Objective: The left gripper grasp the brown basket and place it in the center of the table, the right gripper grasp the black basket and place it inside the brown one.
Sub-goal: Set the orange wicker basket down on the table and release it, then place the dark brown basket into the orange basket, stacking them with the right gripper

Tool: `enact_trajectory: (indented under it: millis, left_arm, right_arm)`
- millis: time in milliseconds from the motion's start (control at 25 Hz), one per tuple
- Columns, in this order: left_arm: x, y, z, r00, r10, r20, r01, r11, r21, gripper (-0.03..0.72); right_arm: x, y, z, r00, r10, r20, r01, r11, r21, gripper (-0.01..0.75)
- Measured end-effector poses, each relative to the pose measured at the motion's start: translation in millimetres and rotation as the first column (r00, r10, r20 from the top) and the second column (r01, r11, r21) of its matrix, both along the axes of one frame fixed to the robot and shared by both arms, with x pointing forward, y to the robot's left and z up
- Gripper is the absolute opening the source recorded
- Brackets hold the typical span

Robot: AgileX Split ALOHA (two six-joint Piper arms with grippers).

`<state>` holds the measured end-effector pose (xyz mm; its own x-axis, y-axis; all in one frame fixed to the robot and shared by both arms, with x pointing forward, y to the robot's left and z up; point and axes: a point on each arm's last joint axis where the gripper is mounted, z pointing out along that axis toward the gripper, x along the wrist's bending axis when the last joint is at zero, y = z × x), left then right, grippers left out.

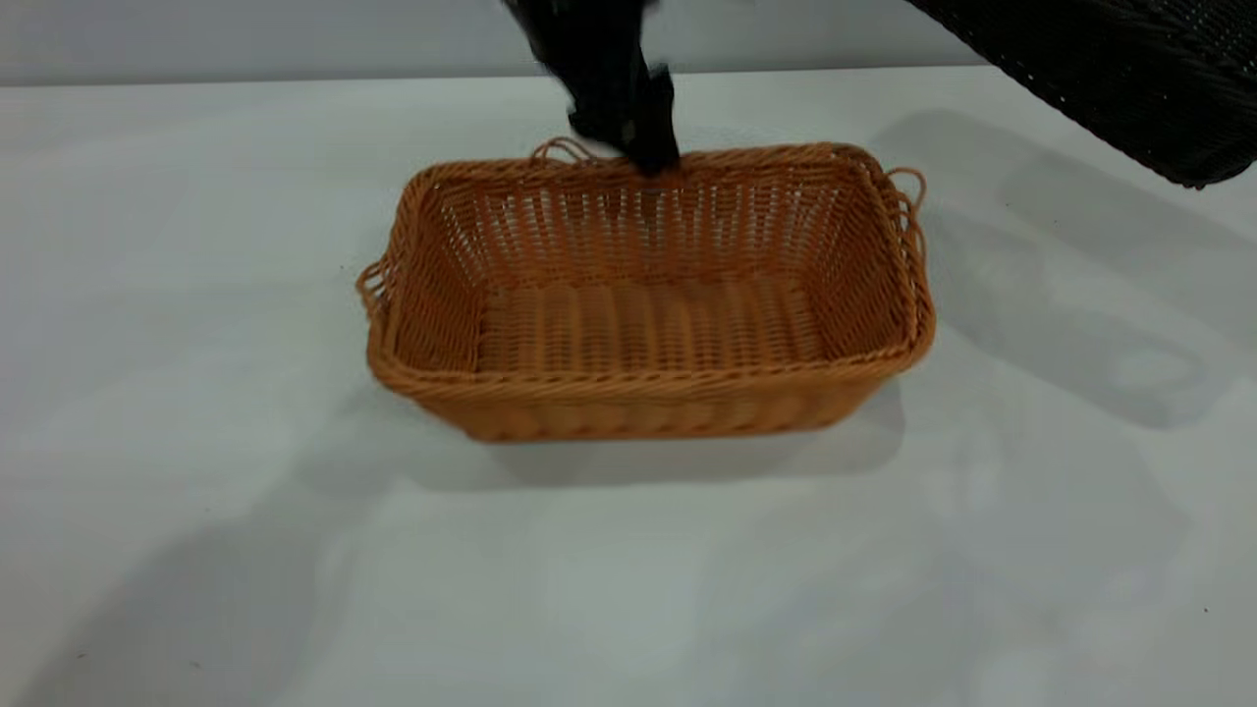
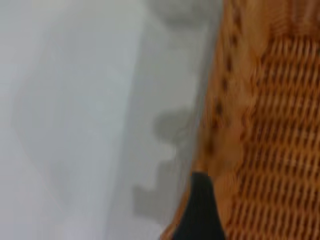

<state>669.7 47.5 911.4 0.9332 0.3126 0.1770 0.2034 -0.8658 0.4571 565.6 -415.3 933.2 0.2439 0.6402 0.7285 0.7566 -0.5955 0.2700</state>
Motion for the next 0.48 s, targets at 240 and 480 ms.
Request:
enact_trajectory:
  millis: [240, 480]
  left_arm:
    - [20, 65, 79, 0.917, 0.398, -0.038, -0.399, 0.902, -0.167, 0.533]
    - [30, 127, 122, 0.791, 0.607, -0.078, -0.604, 0.753, -0.26, 0.535]
  right_arm:
    - [5, 44, 10, 0.987, 0.147, -0.057, -0.149, 0.988, -0.044, 0.08]
    - [8, 121, 6, 0.908, 0.378, -0.181, -0.397, 0.914, -0.083, 0.08]
